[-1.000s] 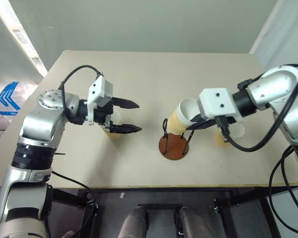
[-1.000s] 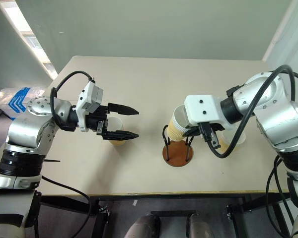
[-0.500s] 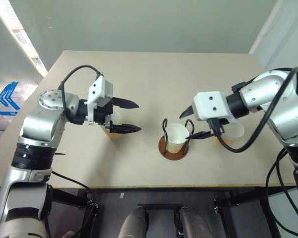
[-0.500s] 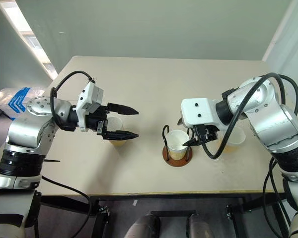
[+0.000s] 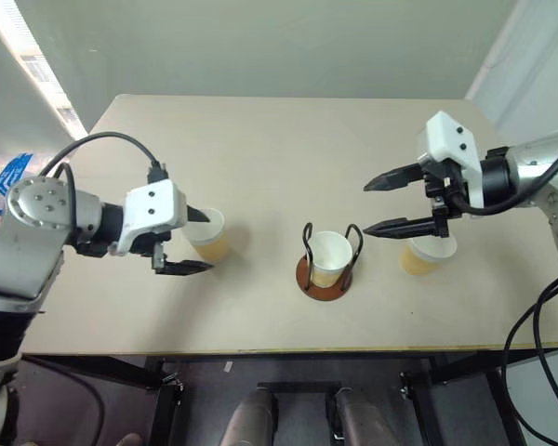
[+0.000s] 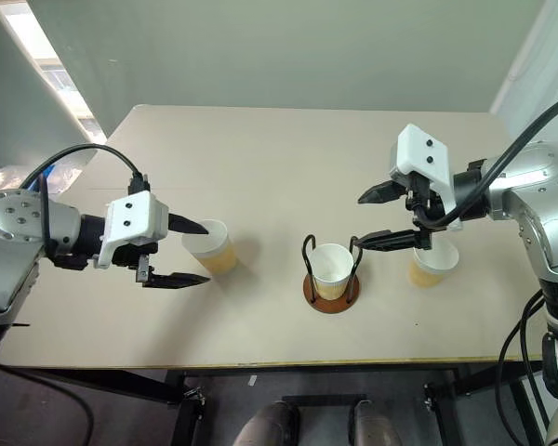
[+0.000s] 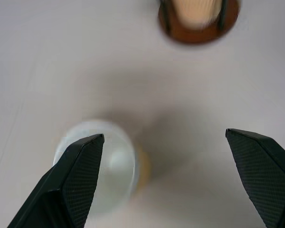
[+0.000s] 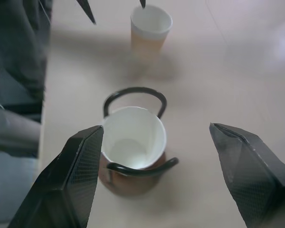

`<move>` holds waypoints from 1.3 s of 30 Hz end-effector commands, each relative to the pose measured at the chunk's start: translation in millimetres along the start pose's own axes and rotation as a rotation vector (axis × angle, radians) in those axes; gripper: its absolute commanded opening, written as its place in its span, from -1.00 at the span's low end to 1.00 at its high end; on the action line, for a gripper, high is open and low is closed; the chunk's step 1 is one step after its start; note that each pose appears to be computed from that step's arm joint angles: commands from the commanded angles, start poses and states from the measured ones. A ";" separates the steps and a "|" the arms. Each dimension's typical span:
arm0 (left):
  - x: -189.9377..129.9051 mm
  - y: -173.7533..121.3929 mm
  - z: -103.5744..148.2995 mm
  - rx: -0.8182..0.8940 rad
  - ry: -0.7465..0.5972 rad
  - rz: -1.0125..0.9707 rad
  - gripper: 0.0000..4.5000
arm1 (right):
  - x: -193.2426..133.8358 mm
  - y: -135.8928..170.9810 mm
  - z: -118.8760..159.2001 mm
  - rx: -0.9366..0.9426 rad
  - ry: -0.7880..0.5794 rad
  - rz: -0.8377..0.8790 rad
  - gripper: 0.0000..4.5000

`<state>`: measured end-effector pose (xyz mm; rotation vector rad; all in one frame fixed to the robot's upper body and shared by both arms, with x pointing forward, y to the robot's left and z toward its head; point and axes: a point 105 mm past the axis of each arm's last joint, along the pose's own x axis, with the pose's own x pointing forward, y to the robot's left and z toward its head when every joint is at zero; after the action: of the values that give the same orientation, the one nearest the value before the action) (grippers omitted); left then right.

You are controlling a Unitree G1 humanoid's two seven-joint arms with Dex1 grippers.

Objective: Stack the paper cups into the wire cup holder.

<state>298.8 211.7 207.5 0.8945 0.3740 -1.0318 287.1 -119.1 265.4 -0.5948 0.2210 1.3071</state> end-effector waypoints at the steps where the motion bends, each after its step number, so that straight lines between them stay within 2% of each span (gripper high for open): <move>1: -3.9 7.8 1.3 0.078 0.044 0.055 1.00 | -5.8 5.3 13.8 -0.004 -0.067 0.004 0.68; 9: 3.8 16.5 6.6 0.151 0.064 0.067 1.00 | -2.5 8.5 13.8 0.021 -0.077 0.022 0.68; 22: 35.7 21.0 -15.1 0.149 0.084 -0.004 1.00 | -3.7 7.9 12.9 0.018 -0.092 -0.015 0.68; 27: 49.0 20.6 -15.4 0.173 0.062 -0.057 0.34 | -5.0 10.1 11.1 0.015 -0.112 -0.023 0.69; 35: 47.8 17.4 -3.8 0.174 -0.001 -0.140 -0.87 | -10.3 11.9 15.0 -0.033 -0.183 -0.044 0.69; 36: 46.7 17.0 -0.1 0.169 -0.016 -0.154 -0.99 | -11.3 13.1 16.0 -0.041 -0.199 -0.041 0.69; 39: 41.2 16.2 12.9 0.145 -0.069 -0.188 -0.99 | -13.4 17.4 15.4 -0.030 -0.225 -0.024 0.69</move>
<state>332.8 186.4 174.8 0.9697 0.4008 -1.2656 271.8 -120.1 267.2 -0.4540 0.0837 1.3310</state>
